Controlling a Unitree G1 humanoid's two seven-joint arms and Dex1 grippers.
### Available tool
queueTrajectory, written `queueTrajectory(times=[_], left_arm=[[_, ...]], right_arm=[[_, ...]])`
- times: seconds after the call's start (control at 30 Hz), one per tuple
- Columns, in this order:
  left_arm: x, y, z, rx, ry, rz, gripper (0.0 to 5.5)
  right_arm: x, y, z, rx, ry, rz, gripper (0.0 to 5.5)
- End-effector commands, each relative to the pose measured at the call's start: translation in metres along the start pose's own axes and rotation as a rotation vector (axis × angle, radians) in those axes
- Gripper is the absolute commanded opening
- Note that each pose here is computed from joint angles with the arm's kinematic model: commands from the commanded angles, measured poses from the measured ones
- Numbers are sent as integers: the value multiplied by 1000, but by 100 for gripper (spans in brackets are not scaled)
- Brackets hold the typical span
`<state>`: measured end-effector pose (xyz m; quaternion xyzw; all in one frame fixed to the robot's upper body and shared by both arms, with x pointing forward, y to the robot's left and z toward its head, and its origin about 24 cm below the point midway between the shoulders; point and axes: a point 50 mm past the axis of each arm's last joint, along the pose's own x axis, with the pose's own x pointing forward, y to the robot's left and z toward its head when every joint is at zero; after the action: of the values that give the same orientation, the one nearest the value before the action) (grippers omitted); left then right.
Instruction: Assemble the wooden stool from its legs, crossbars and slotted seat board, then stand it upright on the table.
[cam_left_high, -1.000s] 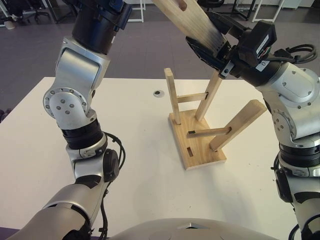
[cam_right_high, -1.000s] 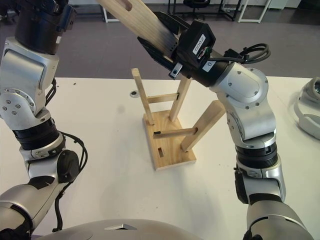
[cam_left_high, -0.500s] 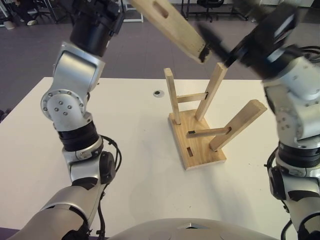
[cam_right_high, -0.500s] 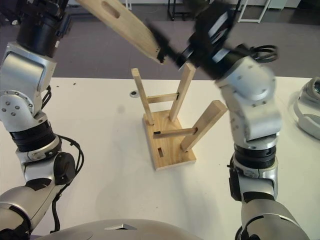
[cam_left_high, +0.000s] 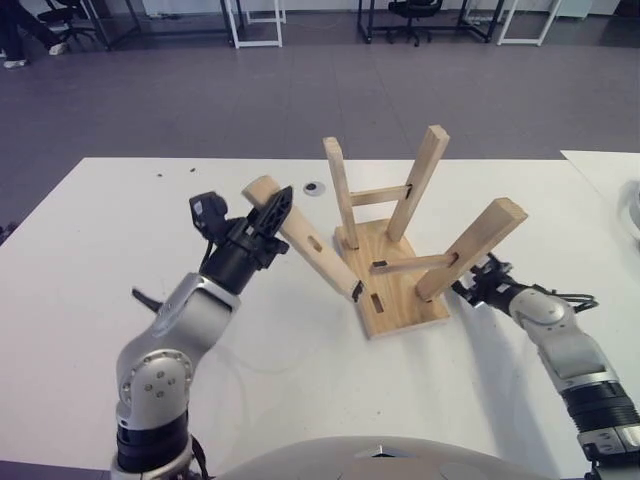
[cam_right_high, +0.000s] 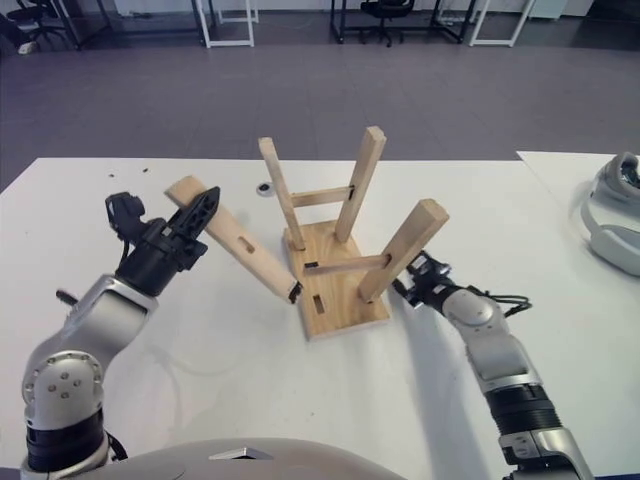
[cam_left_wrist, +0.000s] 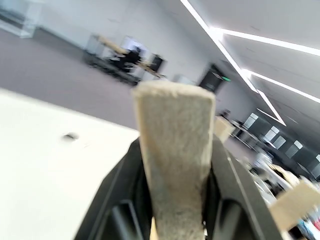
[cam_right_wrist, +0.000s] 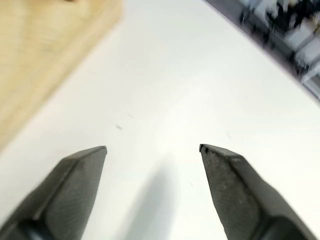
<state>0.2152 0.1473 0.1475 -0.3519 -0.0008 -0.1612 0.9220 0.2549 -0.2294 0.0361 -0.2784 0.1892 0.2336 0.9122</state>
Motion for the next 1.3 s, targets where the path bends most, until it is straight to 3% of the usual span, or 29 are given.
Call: queueTrajectory(times=[0.03, 0.33, 0.63, 0.77, 0.93, 1.1, 1.2, 1.3], left_arm=[[-6, 15, -4, -31, -47, 141, 102], [-22, 29, -8, 191, 0, 287, 102], [-16, 17, 25, 140, -19, 230, 102], [-17, 21, 11, 297, 104, 244, 102], [-11, 18, -8, 356, 132, 243, 102], [-13, 10, -21, 243, 121, 243, 102], [-20, 12, -10, 236, 119, 209, 102], [-22, 28, 4, 361, 157, 220, 102]], right_arm=[[-3, 38, 7, 25, -80, 188, 349], [5, 68, 31, -18, -185, 193, 349], [13, 54, 27, -57, -167, 63, 349], [13, 50, 38, -64, -210, 28, 349], [10, 45, 52, -50, -264, 2, 349], [3, 35, 59, -27, -281, -34, 349], [2, 33, 56, -7, -269, -44, 349], [2, 30, 59, -3, -279, -60, 349]])
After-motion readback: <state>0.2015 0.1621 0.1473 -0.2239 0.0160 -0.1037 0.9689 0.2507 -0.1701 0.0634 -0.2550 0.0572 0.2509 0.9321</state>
